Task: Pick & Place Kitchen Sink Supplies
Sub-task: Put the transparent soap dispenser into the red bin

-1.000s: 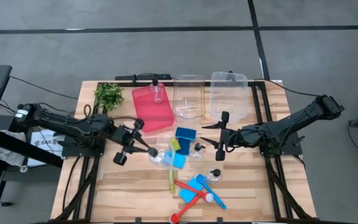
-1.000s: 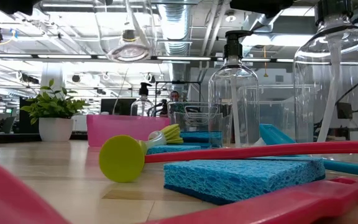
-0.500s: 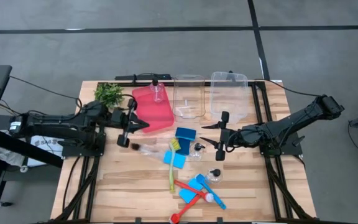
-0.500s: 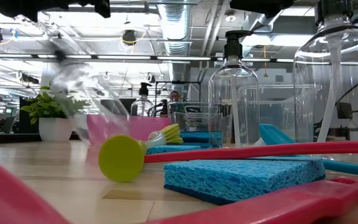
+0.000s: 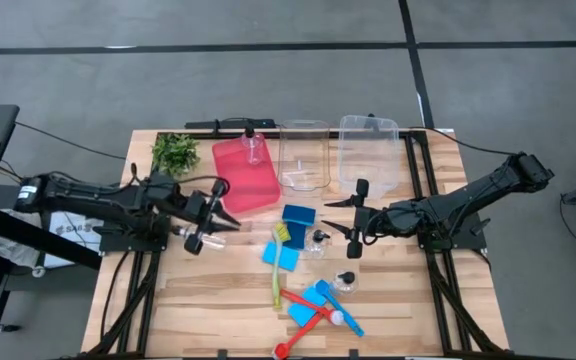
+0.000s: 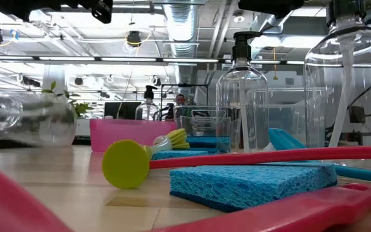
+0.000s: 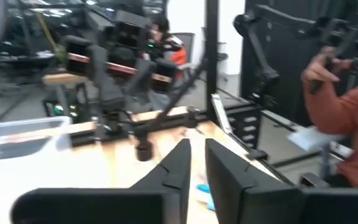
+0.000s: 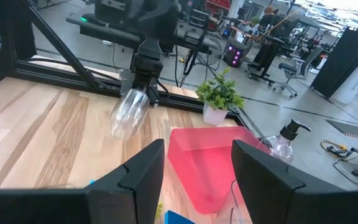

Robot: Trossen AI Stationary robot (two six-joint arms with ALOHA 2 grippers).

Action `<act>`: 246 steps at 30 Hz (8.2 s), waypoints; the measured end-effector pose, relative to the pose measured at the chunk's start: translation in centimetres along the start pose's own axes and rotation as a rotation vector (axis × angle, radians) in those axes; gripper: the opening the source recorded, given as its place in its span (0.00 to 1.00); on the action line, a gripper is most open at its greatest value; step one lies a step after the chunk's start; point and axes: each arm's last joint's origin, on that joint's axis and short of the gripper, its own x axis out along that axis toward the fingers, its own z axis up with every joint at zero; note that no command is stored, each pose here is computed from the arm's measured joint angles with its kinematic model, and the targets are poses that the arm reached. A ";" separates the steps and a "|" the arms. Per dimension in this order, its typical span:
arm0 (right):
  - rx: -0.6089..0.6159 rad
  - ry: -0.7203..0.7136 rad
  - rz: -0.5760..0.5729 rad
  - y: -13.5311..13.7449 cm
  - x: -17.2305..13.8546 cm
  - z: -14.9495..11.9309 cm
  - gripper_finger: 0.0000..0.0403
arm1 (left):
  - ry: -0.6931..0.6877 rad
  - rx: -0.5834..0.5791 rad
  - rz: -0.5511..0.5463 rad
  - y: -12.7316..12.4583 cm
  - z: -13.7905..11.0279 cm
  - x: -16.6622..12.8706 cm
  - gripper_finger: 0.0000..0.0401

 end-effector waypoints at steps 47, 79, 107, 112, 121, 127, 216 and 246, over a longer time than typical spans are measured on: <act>0.035 0.000 0.000 0.0 0.0 0.0 0.45 | 1.247 -0.667 0.360 -6.4 -2.8 -6.6 0.32; 0.037 -0.003 0.000 0.0 0.0 0.0 0.45 | 1.684 -0.388 0.443 -7.8 -9.6 -2.2 0.45; 0.037 -0.003 0.000 0.0 0.0 0.0 0.45 | 1.605 -0.373 0.541 -7.6 -9.8 -1.8 0.57; 0.037 -0.003 0.000 0.0 0.0 0.0 0.45 | 1.633 -0.395 0.552 -7.8 -10.2 -1.6 0.56; 0.036 -0.003 0.002 0.0 0.0 0.0 0.45 | 1.733 -0.347 0.587 -8.1 -12.0 -0.9 0.58; 0.037 -0.003 0.002 0.0 0.0 0.0 0.45 | 1.710 -0.358 0.578 -8.3 -12.8 -0.1 0.56; 0.037 -0.004 0.002 0.0 0.0 0.0 0.45 | 0.336 -0.478 0.964 1.1 0.4 -4.4 0.34; 0.037 -0.004 0.002 0.0 0.0 0.0 0.45 | 0.910 -0.572 1.114 9.4 1.0 -4.3 0.36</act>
